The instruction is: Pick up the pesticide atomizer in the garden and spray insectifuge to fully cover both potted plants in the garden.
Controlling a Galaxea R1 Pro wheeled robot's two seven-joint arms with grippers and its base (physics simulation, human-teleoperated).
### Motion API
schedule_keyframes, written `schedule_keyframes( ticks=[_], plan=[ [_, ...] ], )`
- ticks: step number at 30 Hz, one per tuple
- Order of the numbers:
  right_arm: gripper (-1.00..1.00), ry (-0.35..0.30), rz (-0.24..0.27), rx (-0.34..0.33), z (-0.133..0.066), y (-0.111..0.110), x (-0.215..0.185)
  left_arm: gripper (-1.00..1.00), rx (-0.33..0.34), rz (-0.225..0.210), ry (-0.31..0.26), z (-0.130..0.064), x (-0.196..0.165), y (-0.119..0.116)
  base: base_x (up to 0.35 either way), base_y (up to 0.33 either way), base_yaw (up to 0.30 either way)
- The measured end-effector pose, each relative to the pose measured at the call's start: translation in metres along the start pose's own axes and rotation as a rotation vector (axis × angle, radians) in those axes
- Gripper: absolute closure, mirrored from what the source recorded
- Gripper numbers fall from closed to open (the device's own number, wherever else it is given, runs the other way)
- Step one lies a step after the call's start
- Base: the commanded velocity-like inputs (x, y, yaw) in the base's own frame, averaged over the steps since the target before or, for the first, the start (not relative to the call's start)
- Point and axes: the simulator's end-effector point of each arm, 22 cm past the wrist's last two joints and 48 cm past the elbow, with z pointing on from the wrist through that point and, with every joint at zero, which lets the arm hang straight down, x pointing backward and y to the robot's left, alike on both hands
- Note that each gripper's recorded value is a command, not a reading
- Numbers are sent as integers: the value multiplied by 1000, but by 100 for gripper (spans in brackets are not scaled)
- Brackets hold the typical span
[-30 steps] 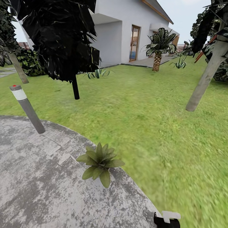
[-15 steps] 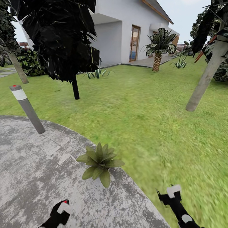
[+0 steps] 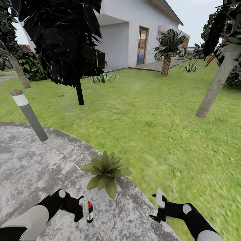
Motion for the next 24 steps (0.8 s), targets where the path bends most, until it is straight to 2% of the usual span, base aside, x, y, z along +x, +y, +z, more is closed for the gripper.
schedule_keyframes(
  ticks=[3,6,8,11,13,17,18,24],
  plan=[
    [-100,-41,0,-28,16,-8,-43,100,49,21,27,-8,-9,-1,0,0,0],
    [-100,-74,16,-54,34,0,-77,100,79,30,60,-18,-19,2,0,0,0],
    [-100,-88,18,-62,39,4,-87,100,83,34,71,-19,-21,2,0,0,0],
    [-100,-101,16,-69,43,7,-97,100,104,63,103,-14,-23,-3,0,0,0],
    [-100,-98,-1,-80,45,10,-99,100,109,74,114,-12,-24,-5,0,0,0],
    [-100,-83,-74,-122,50,21,-107,100,112,81,117,-10,-26,-6,0,0,0],
    [100,-84,-92,-130,52,24,-111,100,112,83,118,-10,-26,-6,0,0,0],
    [100,-106,-115,-153,60,34,-130,100,109,86,115,-7,-29,-7,0,0,0]
  ],
)
